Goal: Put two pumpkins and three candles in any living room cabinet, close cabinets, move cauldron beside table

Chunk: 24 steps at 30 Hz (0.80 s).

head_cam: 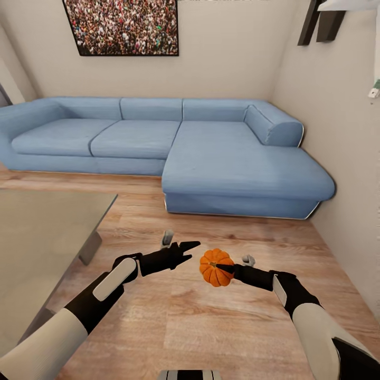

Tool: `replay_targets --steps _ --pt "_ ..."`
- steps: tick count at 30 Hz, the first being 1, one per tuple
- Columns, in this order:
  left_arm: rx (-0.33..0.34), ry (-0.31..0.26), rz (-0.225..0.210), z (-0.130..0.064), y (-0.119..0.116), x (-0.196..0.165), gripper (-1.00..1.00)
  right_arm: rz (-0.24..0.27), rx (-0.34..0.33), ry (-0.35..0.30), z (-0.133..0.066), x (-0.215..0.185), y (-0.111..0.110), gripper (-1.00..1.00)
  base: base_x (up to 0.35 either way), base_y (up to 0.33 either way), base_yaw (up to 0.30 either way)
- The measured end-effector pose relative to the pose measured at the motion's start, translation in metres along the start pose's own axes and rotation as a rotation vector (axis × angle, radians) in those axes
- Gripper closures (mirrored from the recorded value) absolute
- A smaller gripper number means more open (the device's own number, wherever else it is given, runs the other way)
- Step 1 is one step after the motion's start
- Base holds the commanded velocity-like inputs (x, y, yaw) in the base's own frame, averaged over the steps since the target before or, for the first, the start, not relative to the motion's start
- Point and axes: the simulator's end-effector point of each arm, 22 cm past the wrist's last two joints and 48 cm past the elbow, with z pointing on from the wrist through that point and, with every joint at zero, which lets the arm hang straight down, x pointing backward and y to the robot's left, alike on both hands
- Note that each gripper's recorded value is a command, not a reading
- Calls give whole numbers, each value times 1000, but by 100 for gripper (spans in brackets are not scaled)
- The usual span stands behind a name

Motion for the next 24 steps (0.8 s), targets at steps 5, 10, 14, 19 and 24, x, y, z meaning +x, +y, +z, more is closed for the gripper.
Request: replay_targets --steps 5,10,14,19,24 --pt "1 -2 4 -1 -2 -1 -100 -4 -3 -4 -1 -2 3 100 0 0 -227" --pt "-3 -5 11 -2 -3 -2 -100 -7 -4 -7 -2 -4 5 100 0 0 -240" --pt "-94 -19 -44 -11 42 -4 -100 -11 -1 -9 -4 -6 5 100 0 0 -244" --pt "-186 -31 -109 -24 88 -1 -100 -14 -3 -12 -5 -7 7 100 0 0 -245" --pt "-228 -27 -126 -30 104 3 -100 -16 -5 -15 -6 -11 11 100 0 0 -245"
